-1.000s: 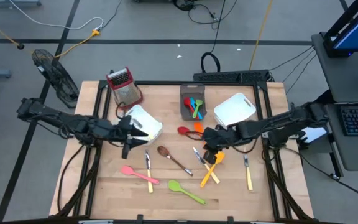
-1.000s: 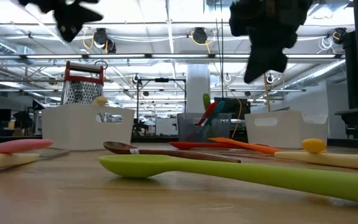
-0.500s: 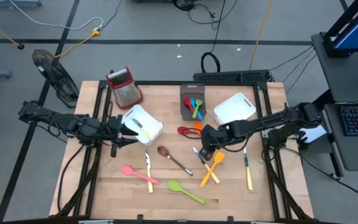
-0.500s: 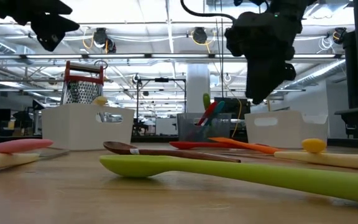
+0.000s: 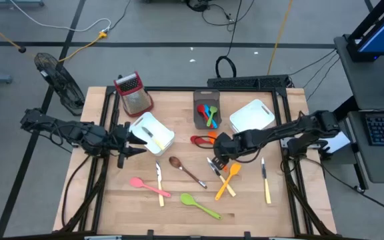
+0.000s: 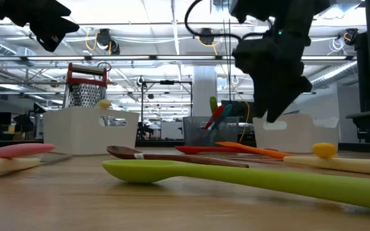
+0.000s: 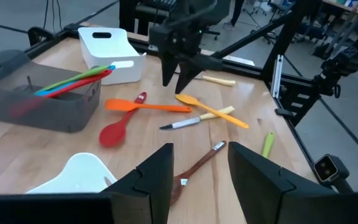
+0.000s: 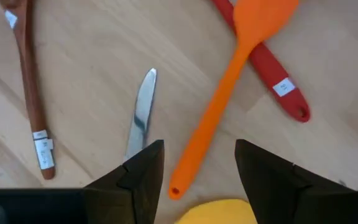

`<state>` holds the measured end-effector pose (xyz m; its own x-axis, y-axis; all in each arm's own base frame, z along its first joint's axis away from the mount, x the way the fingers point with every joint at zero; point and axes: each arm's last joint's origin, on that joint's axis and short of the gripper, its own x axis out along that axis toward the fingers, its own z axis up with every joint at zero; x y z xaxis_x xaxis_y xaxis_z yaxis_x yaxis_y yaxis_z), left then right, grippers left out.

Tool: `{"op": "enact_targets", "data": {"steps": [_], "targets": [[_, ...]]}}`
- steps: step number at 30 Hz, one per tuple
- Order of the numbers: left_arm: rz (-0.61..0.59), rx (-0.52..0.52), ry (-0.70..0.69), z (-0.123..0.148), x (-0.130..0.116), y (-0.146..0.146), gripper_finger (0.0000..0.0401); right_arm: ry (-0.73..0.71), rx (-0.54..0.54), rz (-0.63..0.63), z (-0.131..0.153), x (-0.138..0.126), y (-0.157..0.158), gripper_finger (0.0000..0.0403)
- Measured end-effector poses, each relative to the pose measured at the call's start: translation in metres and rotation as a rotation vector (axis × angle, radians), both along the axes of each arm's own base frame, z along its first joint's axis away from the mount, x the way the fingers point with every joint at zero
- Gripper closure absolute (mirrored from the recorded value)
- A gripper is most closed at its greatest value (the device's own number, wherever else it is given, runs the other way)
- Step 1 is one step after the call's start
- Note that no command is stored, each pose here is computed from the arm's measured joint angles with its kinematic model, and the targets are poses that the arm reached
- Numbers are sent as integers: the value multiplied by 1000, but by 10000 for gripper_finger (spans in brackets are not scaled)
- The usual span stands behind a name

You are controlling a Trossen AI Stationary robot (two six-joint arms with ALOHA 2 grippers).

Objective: Pick & Place Kitchen Items
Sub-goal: Put the orange spatula into the black bin

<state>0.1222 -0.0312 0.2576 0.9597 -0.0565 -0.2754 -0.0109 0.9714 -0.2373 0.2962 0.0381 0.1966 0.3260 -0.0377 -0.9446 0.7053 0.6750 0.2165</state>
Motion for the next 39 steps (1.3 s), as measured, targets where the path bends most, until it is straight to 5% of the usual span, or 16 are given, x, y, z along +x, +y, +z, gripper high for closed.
{"op": "enact_targets", "data": {"steps": [13, 27, 39], "targets": [[4, 3, 21, -2, -1, 0, 247, 115, 25, -35, -35, 11, -2, 208], [8, -1, 46, -4, -1, 1, 247, 202, 35, -210, -68, 18, 0, 212], [7, 3, 49, -5, -1, 1, 247, 212, 28, -262, -70, 16, -1, 367]]}}
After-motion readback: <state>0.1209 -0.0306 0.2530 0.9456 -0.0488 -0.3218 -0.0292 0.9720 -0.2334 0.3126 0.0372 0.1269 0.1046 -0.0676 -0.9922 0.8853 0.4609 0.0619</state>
